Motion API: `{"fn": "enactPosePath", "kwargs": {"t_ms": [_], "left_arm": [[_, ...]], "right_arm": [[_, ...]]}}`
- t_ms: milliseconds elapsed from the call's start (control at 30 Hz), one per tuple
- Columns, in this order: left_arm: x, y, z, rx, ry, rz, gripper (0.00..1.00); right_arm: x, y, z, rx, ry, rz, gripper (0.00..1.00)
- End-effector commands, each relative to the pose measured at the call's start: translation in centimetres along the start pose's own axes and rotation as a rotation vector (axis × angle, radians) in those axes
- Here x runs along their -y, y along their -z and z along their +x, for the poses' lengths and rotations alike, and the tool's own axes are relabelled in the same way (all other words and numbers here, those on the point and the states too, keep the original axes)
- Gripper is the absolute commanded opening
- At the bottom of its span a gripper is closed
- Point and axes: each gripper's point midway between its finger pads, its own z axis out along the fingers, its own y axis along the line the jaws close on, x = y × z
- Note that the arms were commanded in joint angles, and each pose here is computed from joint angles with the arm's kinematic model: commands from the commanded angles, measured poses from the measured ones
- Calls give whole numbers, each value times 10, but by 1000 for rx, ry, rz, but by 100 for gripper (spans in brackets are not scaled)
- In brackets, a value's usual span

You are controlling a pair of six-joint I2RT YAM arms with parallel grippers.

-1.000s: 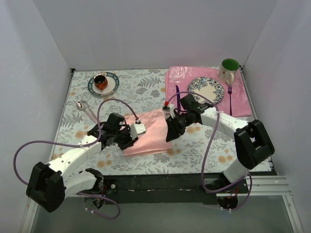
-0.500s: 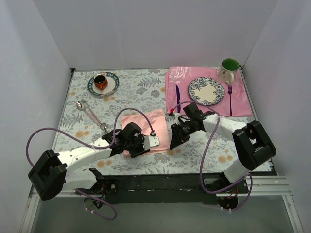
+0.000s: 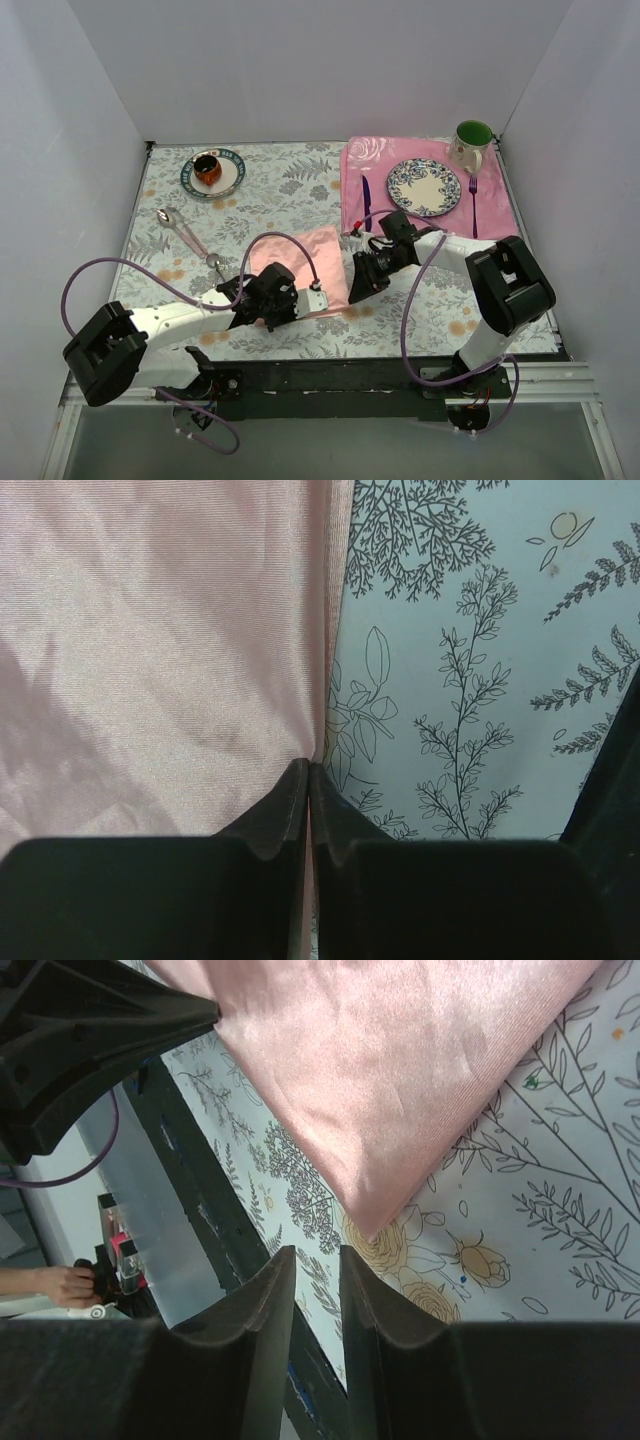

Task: Fold the napkin into a case and place the utensils inside
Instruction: Pick up the lower triangle-folded napkin from the folded-napkin.

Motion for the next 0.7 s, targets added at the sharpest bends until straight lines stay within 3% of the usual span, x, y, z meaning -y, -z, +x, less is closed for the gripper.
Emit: {"fn": "enactPosePath", "kwargs": {"t_ms": [0, 67, 100, 133, 167, 267, 667], "left_arm": [[14, -1, 12, -30, 0, 48, 0], [9, 3, 7, -16, 0, 23, 7], [6, 8, 1, 11, -3, 3, 16], [3, 11, -4, 30, -7, -12, 33], [1, 13, -7, 42, -12, -25, 35], [-6, 21, -16, 81, -32, -62, 38], [2, 18, 1, 17, -125, -66, 44]], "right_arm": [[-16, 2, -27, 45, 57, -65, 32], [-17, 4, -32, 55, 77, -67, 29], [-19, 4, -35, 60, 92, -70, 29], [-23, 7, -44, 78, 117, -68, 29], [-25, 8, -50, 88, 133, -70, 29], [-29, 8, -68, 116, 168, -66, 29], [-26, -29, -79, 58, 176, -70, 27]]}}
